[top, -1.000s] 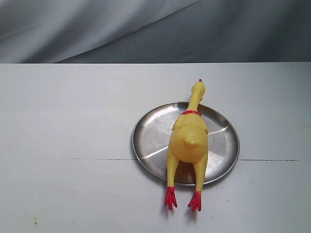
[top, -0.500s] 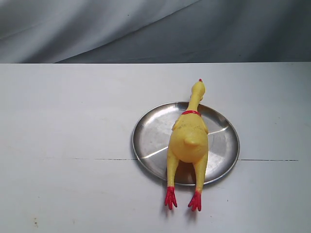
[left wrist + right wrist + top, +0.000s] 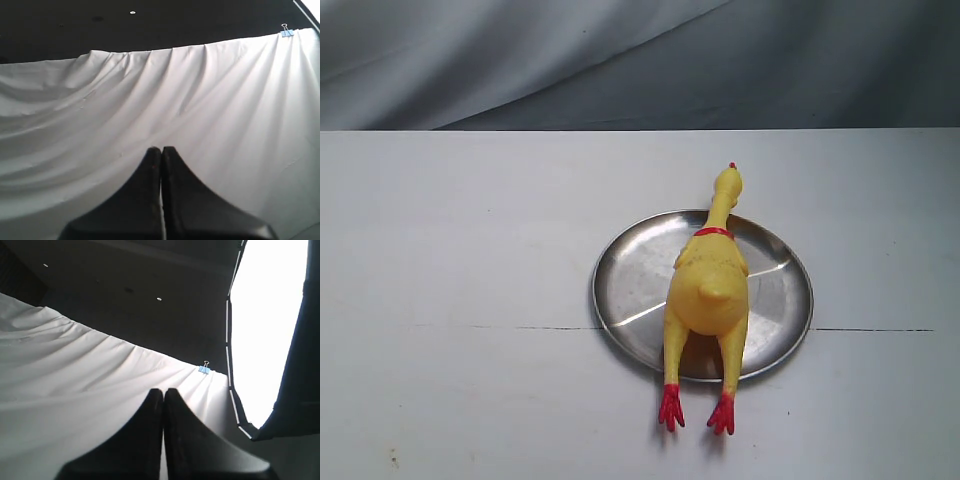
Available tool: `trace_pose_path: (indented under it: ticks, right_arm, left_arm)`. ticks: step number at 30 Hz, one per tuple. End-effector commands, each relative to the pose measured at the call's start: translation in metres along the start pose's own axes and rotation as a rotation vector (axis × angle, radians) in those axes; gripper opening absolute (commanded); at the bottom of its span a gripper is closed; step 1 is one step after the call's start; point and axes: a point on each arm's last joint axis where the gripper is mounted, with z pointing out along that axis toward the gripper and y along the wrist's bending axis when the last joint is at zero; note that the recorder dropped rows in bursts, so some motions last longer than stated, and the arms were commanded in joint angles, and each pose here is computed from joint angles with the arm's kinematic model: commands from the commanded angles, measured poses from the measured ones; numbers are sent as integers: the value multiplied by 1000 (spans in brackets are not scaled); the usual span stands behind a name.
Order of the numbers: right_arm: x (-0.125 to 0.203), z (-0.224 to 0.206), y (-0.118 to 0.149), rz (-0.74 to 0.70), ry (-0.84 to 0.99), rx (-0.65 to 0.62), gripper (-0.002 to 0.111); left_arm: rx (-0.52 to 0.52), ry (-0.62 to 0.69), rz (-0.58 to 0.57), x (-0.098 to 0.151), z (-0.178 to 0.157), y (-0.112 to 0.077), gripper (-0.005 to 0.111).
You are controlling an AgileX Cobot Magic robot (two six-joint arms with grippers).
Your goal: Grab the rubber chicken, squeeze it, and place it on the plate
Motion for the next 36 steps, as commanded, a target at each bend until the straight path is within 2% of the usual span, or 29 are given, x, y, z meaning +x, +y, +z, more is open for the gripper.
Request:
trace_pose_path:
  ticks: [1,5,12,16,20,26,30,34,36]
  right_arm:
    - [14,-13,3,-44,-10,52,0]
    - [38,-21,5,-45,-2,71,0]
    - [117,-9,7,145,159,-65,0]
    - [174,-4,17,234,300,-120,0]
    - [214,-5,26,300,395,-126,0]
    - [259,-11,36,434,469,-80,0]
    - [285,-19,45,466,545,-78,0]
    - [305,-27,51,499,608,-73,0]
    - [312,-29,52,498,617,-48,0]
  left_arm:
    - [-18,-12,6,10,-17,-1,0]
    - [-16,28,6,27,-18,-2,0]
    - [-36,152,-22,80,-5,1,0]
    - [-54,205,-117,115,-1,2,0]
    - [-62,270,-181,144,-1,2,0]
    - [-80,329,-271,173,-3,1,0]
    - [-73,420,-291,200,-8,-2,0]
    - [-85,460,-397,217,-12,-5,0]
    - [-91,477,-409,223,-14,-5,0]
